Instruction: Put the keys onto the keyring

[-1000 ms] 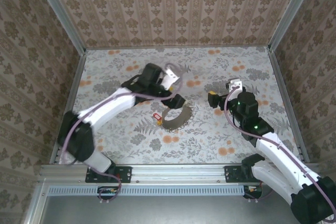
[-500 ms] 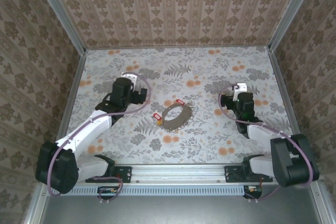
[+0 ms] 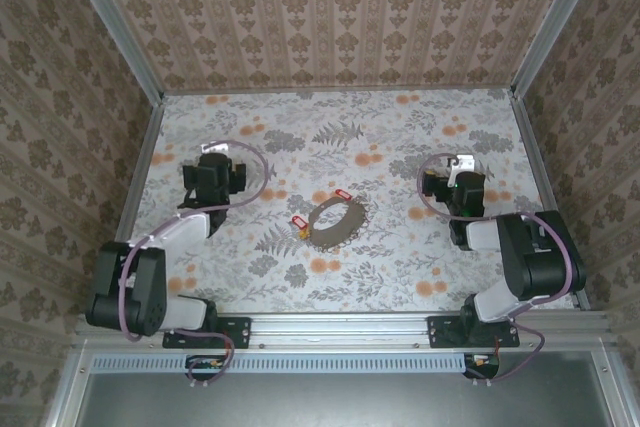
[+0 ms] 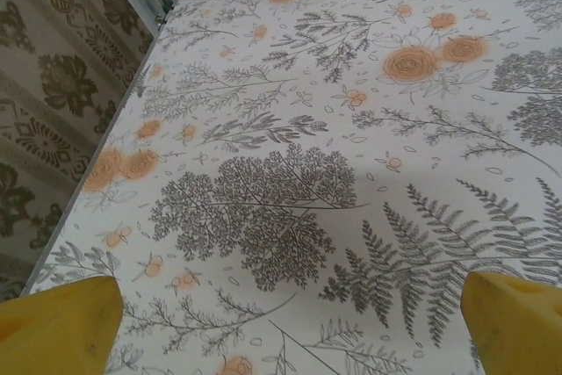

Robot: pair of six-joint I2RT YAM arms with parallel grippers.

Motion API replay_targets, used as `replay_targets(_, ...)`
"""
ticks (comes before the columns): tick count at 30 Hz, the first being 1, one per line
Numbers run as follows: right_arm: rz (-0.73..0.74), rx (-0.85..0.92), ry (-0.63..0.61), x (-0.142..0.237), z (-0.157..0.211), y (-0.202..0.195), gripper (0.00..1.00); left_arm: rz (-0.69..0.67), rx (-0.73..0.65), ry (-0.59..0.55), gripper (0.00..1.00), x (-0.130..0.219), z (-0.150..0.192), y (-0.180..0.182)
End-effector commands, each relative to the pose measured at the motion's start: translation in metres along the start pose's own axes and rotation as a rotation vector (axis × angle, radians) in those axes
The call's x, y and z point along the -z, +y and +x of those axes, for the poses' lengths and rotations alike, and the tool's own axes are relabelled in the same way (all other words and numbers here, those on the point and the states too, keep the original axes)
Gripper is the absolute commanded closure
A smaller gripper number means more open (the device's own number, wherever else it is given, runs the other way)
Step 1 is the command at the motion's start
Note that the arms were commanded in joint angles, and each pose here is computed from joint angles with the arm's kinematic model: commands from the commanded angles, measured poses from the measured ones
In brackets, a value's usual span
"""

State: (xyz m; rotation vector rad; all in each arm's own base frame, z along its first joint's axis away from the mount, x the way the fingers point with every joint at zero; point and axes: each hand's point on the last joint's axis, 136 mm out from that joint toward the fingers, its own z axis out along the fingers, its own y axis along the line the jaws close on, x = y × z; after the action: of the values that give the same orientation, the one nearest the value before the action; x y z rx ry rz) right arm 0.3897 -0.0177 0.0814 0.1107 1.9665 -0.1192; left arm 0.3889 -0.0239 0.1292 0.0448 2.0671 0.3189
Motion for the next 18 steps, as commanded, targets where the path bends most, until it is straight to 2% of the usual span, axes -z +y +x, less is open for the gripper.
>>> replay_targets(1, -0.011, -0.031, -0.057, -0.001, -0.019, 0.002, 0.0, -0.039, -0.043, -0.052, 0.0, -0.009, -0.003, 0.009)
replay_targets(5, -0.014, -0.028, -0.06, 0.0, -0.019, 0.003, 0.0, -0.012, -0.041, -0.073, 0.0, -0.027, 0.008, 0.01)
replay_targets(7, -0.015, -0.027, -0.059, 0.0, -0.02, 0.003, 0.0, 0.029, 0.005, -0.063, 0.0, -0.035, 0.018, 0.014)
replay_targets(9, -0.015, -0.028, -0.058, 0.0, -0.019, 0.003, 0.0, 0.074, 0.073, -0.069, 0.0, -0.034, 0.023, 0.021)
replay_targets(11, -0.016, -0.025, -0.061, 0.0, -0.02, 0.004, 0.0, 0.098, 0.081, -0.098, 0.0, -0.032, 0.023, 0.019)
replay_targets(14, -0.018, -0.025, -0.059, 0.0, -0.02, 0.004, 0.0, 0.099, 0.103, -0.118, 0.0, -0.031, 0.034, 0.02)
replay_targets(15, -0.018, -0.025, -0.056, -0.001, -0.019, 0.004, 0.0, 0.074, 0.102, -0.169, 0.0, -0.031, 0.029, 0.025)
replay_targets(16, -0.018, -0.025, -0.056, -0.001, -0.019, 0.004, 0.0, 0.081, 0.111, -0.139, 0.0, -0.03, 0.031, 0.024)
replay_targets(18, -0.022, -0.021, -0.056, -0.001, -0.019, 0.006, 0.0, 0.075, 0.108, -0.149, 0.0, -0.031, 0.031, 0.024)
